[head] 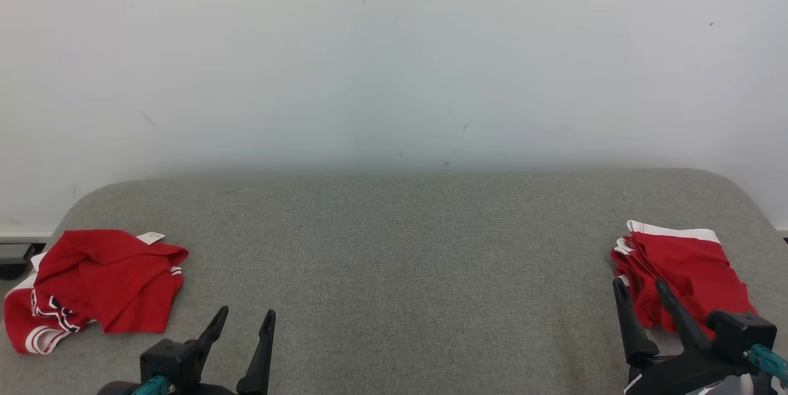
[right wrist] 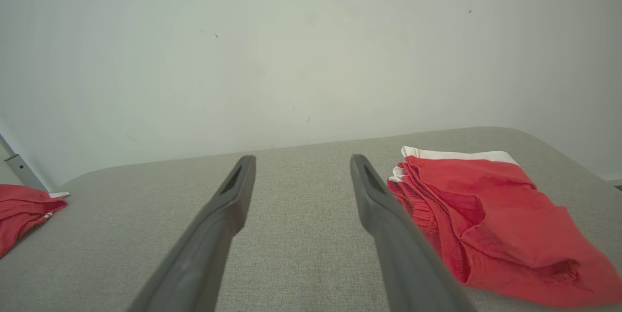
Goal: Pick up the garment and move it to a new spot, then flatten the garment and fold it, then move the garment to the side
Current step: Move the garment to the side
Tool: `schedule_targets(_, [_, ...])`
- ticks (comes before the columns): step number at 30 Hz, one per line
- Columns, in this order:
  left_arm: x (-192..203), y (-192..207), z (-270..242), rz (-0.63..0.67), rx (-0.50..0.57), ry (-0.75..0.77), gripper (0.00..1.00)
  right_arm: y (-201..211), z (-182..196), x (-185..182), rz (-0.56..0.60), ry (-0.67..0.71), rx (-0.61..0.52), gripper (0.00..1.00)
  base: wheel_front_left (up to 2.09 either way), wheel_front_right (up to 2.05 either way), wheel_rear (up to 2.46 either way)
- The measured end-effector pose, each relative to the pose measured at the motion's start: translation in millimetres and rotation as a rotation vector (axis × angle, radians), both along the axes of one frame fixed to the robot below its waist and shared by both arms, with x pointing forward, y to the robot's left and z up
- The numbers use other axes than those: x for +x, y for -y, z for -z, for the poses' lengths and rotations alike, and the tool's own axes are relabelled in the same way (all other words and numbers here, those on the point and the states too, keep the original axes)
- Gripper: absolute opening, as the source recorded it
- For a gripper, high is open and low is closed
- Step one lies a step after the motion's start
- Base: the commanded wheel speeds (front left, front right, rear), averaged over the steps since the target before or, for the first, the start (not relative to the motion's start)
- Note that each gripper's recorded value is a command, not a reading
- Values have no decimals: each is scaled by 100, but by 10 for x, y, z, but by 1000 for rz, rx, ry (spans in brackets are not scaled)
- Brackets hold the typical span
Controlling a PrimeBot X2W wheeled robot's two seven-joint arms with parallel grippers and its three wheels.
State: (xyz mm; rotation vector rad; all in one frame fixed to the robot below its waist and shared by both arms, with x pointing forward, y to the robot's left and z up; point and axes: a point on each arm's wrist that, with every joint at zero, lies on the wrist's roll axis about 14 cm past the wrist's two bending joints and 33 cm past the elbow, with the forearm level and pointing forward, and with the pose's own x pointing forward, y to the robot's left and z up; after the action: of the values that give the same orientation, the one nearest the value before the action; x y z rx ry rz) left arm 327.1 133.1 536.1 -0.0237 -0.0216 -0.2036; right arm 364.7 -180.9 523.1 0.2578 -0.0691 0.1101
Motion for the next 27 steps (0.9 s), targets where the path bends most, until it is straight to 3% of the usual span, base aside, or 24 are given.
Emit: schedule_targets(27, [7, -398, 229, -141, -37, -65, 100, -168, 110, -81, 27, -45, 50, 100, 0, 0, 0])
